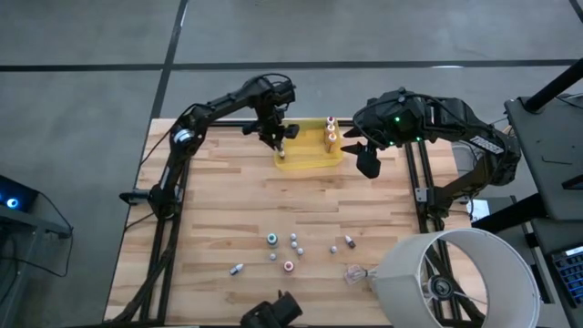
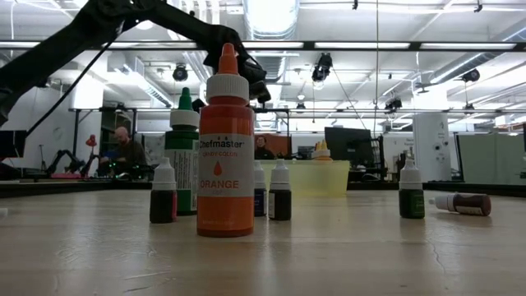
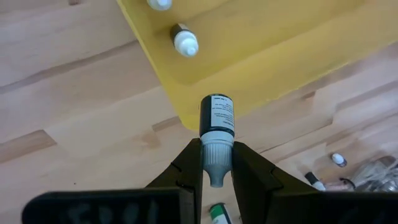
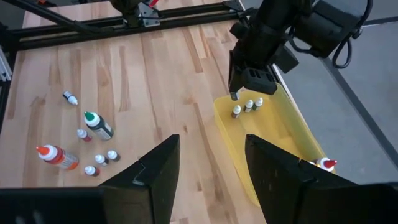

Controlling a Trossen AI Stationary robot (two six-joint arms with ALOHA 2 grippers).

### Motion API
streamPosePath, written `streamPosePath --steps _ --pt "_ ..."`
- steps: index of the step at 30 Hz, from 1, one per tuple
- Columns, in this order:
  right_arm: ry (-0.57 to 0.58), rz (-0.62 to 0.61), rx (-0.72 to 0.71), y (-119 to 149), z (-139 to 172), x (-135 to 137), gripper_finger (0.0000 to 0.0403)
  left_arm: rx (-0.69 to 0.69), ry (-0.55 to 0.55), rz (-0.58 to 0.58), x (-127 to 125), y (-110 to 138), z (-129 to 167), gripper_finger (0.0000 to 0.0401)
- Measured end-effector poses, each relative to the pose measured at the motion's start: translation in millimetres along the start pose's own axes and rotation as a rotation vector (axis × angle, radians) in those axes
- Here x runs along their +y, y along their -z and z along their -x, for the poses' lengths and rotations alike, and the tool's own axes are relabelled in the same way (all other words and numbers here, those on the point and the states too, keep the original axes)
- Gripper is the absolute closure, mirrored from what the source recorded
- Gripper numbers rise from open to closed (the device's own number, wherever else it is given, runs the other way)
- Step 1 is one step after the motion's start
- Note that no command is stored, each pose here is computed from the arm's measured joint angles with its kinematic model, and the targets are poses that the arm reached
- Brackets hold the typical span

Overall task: Pick & Place food coloring
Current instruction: Put the left small green food coloring bottle into the yellow bin

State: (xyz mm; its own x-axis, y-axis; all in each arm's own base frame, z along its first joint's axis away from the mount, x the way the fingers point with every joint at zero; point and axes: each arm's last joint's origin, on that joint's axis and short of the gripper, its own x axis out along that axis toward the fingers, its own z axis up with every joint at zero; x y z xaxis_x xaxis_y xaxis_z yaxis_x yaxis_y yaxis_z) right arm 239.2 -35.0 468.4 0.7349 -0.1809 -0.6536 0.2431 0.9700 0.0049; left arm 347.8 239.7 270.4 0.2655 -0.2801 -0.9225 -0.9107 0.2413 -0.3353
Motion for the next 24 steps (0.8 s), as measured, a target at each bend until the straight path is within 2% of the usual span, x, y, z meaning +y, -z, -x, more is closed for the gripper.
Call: streamPosePath --steps 8,16,24 --pt "0.0 -0.002 0.0 0 0 0 0.0229 0.044 -0.033 0.011 3 2 -17 0.0357" --pt "0.0 0.0 0.0 0 0 0 0.0229 0.041 -0.001 -0.016 -3 3 -20 0.0357" --pt "0.0 -0.001 -0.001 0 0 0 0.0229 0.033 0.022 -0.239 -17 12 -27 0.0357"
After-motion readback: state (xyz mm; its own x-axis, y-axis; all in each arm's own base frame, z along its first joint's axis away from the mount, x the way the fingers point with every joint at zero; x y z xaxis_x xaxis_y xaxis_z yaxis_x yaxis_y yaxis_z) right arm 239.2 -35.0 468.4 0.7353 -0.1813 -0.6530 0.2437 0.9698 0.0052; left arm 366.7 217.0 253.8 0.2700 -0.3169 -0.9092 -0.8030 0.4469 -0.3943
